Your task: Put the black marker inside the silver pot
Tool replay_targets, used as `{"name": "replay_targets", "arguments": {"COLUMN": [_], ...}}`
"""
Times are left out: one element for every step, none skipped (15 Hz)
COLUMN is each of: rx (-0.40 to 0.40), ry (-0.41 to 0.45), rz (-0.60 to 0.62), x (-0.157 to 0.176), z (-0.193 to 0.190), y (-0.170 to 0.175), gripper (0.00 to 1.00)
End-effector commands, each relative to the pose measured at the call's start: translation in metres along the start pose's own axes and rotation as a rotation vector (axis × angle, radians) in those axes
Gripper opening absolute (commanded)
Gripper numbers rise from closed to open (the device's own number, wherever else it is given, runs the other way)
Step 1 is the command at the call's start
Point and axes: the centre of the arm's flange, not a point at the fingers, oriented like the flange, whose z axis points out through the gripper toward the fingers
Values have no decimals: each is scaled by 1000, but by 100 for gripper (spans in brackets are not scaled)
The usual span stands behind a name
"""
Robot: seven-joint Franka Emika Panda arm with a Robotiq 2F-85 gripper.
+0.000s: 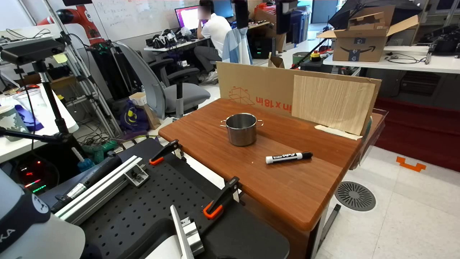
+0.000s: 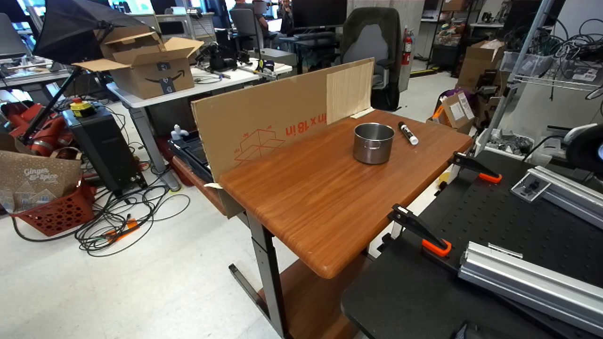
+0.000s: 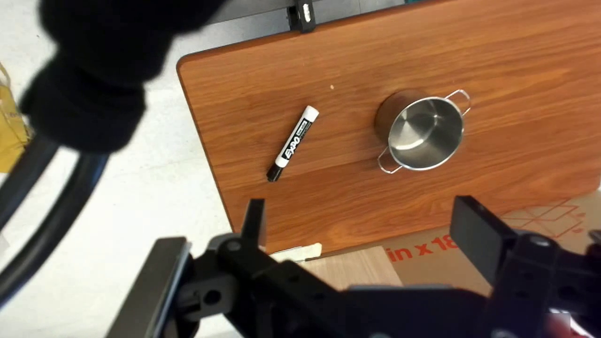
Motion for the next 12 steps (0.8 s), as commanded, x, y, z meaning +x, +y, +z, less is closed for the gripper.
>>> {"name": "replay_targets", "arguments": {"rx": [-29,-34,-42,-43,-43,-42,-44,-42,-43,-44,-47,-46], "ry": [31,25,14,7,0,-6,-11,-16,-14,-16,-13,-12], "rz": [142,187,223,260,294,325,353,378,405,430,454,476], "x": [17,21,25,28,31,33,34,35,36,37,38,39], "z": [24,36,45,54,63,74,85,94,102,111,118,126], "y": [3,4,4,3,2,3,3,4,5,8,10,14], "gripper": [100,100,100,100,100,100,100,100,100,100,100,100]}}
